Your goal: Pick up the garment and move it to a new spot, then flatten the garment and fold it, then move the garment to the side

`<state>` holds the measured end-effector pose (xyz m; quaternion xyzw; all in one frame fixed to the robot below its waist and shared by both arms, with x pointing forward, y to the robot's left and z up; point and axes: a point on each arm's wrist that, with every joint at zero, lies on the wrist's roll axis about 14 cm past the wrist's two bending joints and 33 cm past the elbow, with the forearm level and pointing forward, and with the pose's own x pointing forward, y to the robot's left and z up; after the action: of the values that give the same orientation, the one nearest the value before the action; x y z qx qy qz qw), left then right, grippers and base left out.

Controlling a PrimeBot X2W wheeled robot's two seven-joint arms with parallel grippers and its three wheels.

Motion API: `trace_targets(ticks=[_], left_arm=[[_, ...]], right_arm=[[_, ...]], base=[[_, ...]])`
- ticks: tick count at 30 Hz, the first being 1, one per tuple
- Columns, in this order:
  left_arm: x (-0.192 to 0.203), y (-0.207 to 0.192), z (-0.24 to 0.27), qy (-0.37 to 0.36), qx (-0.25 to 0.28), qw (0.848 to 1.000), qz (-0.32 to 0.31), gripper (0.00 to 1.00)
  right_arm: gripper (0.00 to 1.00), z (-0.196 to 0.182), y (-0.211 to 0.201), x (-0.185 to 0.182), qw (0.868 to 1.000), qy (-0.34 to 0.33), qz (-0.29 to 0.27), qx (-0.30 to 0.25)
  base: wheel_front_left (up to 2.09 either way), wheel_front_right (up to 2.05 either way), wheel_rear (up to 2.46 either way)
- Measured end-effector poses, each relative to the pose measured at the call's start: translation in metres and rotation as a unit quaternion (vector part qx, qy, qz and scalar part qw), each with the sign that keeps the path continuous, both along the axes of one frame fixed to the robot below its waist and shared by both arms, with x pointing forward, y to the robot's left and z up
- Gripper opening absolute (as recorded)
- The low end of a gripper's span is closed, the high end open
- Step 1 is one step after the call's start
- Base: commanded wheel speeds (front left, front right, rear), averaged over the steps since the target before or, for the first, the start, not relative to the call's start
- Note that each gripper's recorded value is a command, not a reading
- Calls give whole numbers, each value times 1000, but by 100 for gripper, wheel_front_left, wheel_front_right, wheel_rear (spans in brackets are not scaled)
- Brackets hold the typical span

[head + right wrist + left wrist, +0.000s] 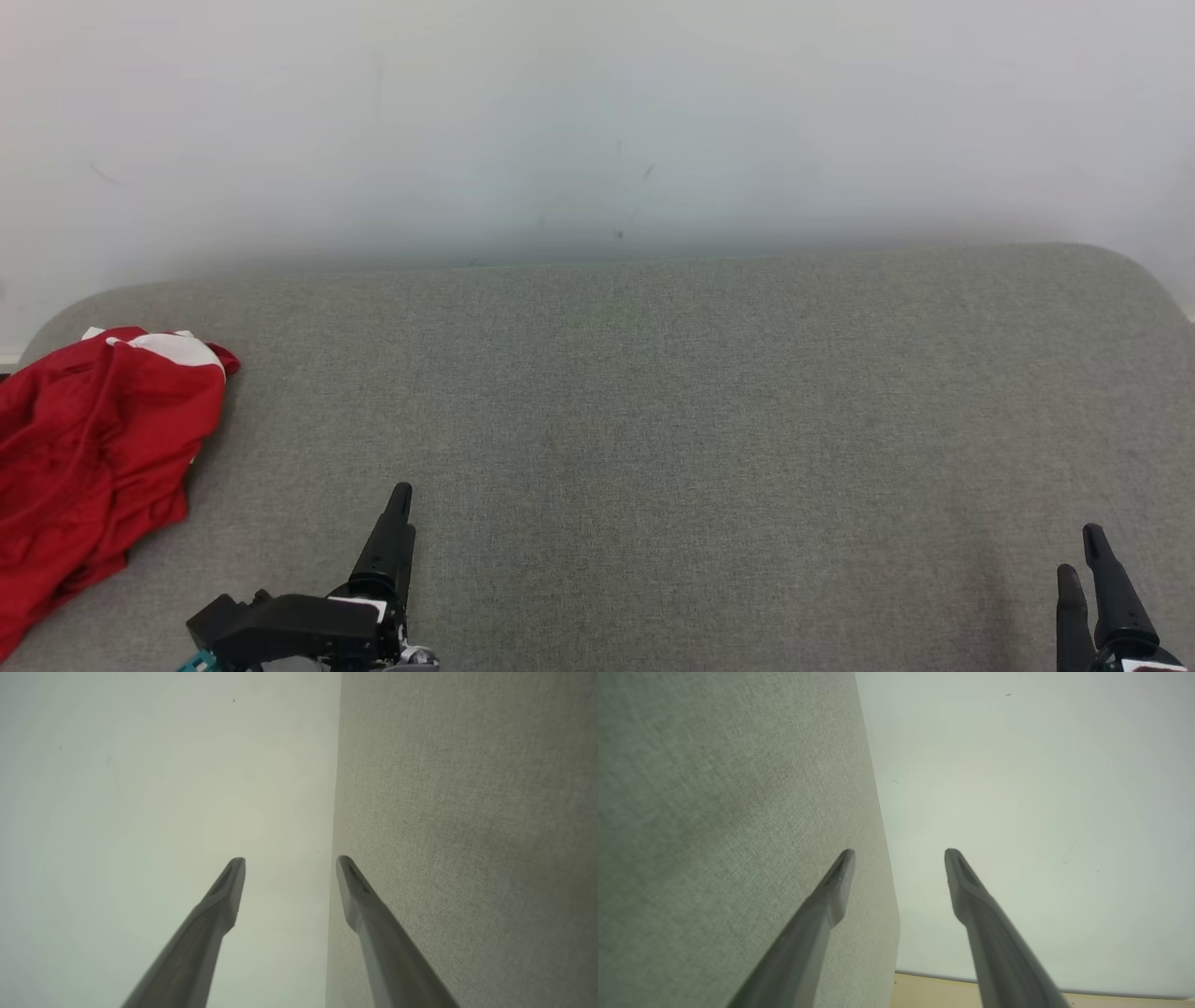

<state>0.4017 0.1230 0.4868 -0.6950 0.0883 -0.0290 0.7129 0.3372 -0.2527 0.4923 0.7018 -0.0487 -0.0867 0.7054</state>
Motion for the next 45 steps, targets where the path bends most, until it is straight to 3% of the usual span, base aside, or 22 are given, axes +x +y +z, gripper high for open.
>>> trace_targets(ticks=[13, 20, 29, 35, 45], left_arm=[[-4, 14, 8, -22, 98, 995, 21, 100], [-6, 20, 13, -40, 169, 984, 29, 100], [-10, 31, 18, -59, 272, 960, 39, 100], [-13, 37, 21, -69, 330, 940, 44, 100], [-17, 45, 22, -82, 416, 905, 43, 100]], right_arm=[[100, -1, 15, 6, 996, 7, 19, -91], [100, 5, 29, 13, 984, 2, 51, -170], [100, 13, 47, 17, 954, -4, 94, -283], [100, 17, 55, 18, 928, -4, 114, -355], [100, 18, 64, 19, 892, 1, 135, -431]], base=[[0, 0, 0], [0, 0, 0], [0, 0, 0], [0, 0, 0], [0, 0, 0]])
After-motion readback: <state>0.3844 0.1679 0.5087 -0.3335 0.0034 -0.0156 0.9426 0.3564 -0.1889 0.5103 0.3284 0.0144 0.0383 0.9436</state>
